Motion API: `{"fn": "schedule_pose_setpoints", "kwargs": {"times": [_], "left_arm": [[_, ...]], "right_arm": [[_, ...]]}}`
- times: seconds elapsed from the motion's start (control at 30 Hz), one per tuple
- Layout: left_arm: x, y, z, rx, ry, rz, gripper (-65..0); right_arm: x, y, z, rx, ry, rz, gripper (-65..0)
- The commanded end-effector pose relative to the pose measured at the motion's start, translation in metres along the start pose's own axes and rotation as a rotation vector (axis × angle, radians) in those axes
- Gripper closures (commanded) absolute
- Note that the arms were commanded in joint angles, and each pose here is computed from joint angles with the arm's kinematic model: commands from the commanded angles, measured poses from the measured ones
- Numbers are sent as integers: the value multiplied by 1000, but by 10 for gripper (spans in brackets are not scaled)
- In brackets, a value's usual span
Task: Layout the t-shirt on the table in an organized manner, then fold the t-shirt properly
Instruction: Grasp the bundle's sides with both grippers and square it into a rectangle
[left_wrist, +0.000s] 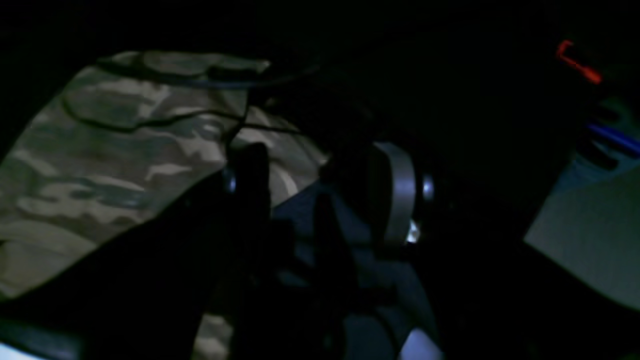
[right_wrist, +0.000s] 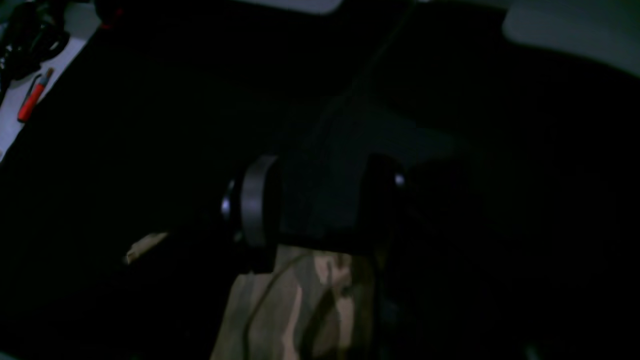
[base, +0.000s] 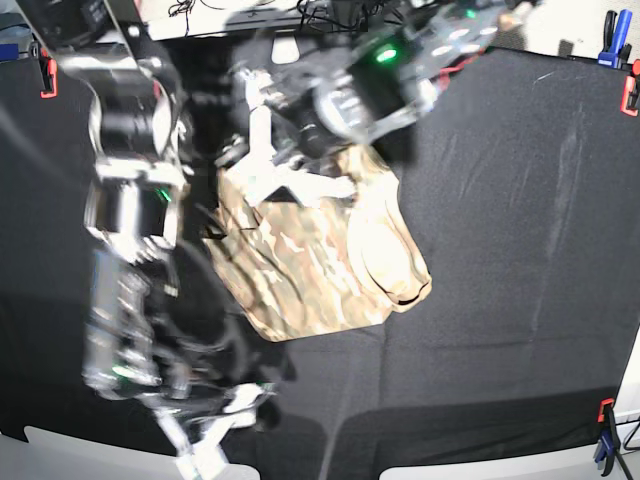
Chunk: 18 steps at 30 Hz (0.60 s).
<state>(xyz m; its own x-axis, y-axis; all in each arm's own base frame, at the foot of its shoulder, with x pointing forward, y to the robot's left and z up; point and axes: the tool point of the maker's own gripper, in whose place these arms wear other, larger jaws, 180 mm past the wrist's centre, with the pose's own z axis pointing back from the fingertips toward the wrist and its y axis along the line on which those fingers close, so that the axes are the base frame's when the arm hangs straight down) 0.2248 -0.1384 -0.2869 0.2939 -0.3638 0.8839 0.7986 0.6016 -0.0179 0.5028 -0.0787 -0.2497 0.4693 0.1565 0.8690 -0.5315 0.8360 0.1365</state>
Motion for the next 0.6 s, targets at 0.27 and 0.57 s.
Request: {"fn": "schedule_pose_setpoints", "kwargs": {"times": [0.27,0.57], "left_arm": [[-34,-20,-51,-52,77,112,-296],[-57,22,-60,147,149,-107,-296]], "right_arm": [[-35,11,-53,56,32,-125,-271],[-84,13,-63,52,151,-145,-271]]}}
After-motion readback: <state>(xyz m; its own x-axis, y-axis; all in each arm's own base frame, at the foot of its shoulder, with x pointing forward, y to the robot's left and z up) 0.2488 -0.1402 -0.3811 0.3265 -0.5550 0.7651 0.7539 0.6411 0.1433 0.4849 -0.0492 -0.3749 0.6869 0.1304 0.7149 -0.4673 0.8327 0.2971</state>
